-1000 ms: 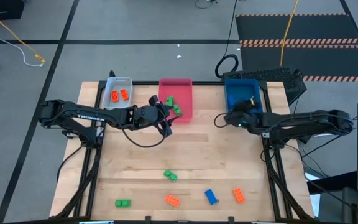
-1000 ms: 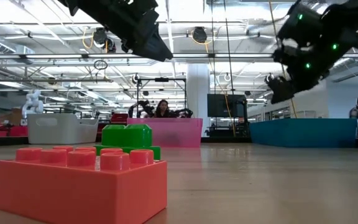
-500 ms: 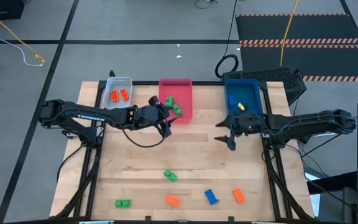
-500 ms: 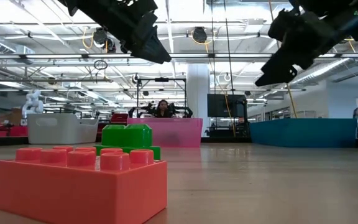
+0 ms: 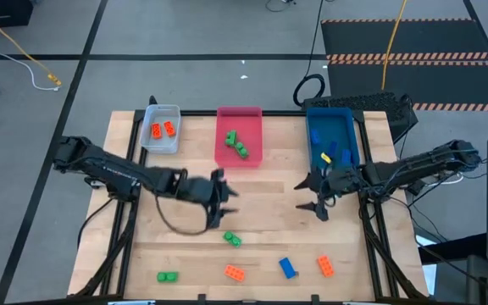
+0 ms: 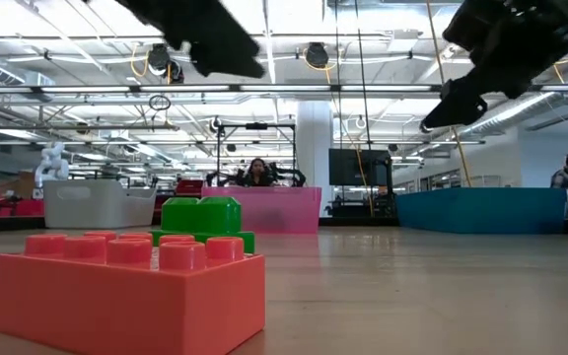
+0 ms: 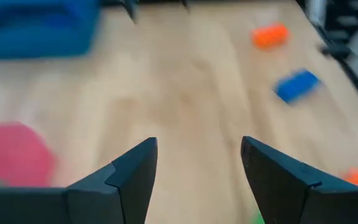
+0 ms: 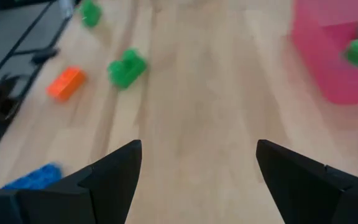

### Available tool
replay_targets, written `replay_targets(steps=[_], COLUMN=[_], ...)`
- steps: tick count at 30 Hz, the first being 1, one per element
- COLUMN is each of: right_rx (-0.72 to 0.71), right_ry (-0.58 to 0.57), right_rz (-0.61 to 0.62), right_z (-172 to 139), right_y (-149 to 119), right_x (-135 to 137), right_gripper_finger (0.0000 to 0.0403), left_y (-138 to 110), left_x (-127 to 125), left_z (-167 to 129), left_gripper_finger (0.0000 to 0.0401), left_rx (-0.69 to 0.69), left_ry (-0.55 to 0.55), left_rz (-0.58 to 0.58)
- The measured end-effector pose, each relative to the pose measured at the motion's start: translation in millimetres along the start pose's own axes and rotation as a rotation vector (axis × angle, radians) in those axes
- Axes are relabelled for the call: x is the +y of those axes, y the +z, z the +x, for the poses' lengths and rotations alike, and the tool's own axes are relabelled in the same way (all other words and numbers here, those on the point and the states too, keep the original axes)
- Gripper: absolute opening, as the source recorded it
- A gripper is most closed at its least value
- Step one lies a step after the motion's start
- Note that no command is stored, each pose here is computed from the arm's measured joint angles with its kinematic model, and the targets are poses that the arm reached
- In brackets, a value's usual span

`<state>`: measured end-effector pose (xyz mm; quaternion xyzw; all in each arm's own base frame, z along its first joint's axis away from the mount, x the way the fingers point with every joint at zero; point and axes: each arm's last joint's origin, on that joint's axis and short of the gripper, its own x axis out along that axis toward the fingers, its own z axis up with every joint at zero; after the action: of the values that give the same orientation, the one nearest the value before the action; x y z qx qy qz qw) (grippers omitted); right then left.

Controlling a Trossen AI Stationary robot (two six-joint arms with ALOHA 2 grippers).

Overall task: Sort & place blocks by color
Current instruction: Put the green game piece into the pink bin

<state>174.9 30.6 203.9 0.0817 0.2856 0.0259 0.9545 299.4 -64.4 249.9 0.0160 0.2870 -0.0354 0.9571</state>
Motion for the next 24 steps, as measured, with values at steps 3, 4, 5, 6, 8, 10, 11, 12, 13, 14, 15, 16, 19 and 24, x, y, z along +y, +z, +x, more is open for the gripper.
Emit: replay_targets(steps=[3,4,5,6,8,10,11,12,13,14,15,16,19,24], right_rx=[0.007,0.003,-0.010,-0.022,-0.047,-0.083,-0.101,-0.114,-0.118,-0.123,-0.135,-0.140,-0.147,-0.166], right_ry=[-0.012,-0.025,-0.035,-0.032,-0.017,0.017,0.032,0.047,0.058,0.068,0.073,0.072,0.068,0.076], right_rz=[-0.035,-0.042,-0.049,-0.055,-0.066,-0.072,-0.073,-0.075,-0.080,-0.082,-0.081,-0.081,-0.080,-0.060], right_z=[1.8,2.6,3.8,5.2,8.5,12.1,14.3,16.2,18.3,20.7,23.2,25.3,31.4,36.5], right_y=[-3.5,-4.2,-4.0,-3.6,-2.7,-0.6,0.5,1.3,0.8,0.5,1.0,0.8,-0.6,0.2], right_x=[9.6,12.3,15.0,17.9,24.6,31.5,34.8,37.9,40.8,43.2,45.1,46.6,49.6,51.2], right_gripper_finger=[0.0313,0.0313,0.0313,0.0313,0.0313,0.0313,0.0313,0.0313,0.0313,0.0313,0.0313,0.0313,0.0313,0.0313], left_y=[-9.6,-13.3,-16.8,-20.7,-26.5,-32.6,-36.3,-38.7,-40.7,-43.0,-45.1,-47.2,-53.8,-61.1], left_x=[-26.7,-34.7,-42.6,-50.1,-63.1,-74.1,-77.6,-79.7,-80.7,-80.8,-80.4,-79.3,-76.1,-70.6], left_z=[-4.1,-3.9,-3.9,-4.7,-3.6,-2.3,-0.7,2.1,4.7,7.2,10.2,13.8,23.5,35.4], left_gripper_finger=[0.0232,0.0232,0.0232,0.0232,0.0232,0.0232,0.0232,0.0232,0.0232,0.0232,0.0232,0.0232,0.0232,0.0232], left_rx=[0.067,0.087,0.104,0.123,0.136,0.159,0.178,0.187,0.196,0.211,0.227,0.241,0.289,0.341], left_ry=[-0.028,-0.029,-0.031,-0.030,-0.029,-0.037,-0.040,-0.041,-0.041,-0.038,-0.042,-0.046,-0.057,-0.087], left_rz=[-0.015,-0.021,-0.019,-0.009,0.018,0.055,0.069,0.072,0.066,0.059,0.053,0.050,0.053,0.086])
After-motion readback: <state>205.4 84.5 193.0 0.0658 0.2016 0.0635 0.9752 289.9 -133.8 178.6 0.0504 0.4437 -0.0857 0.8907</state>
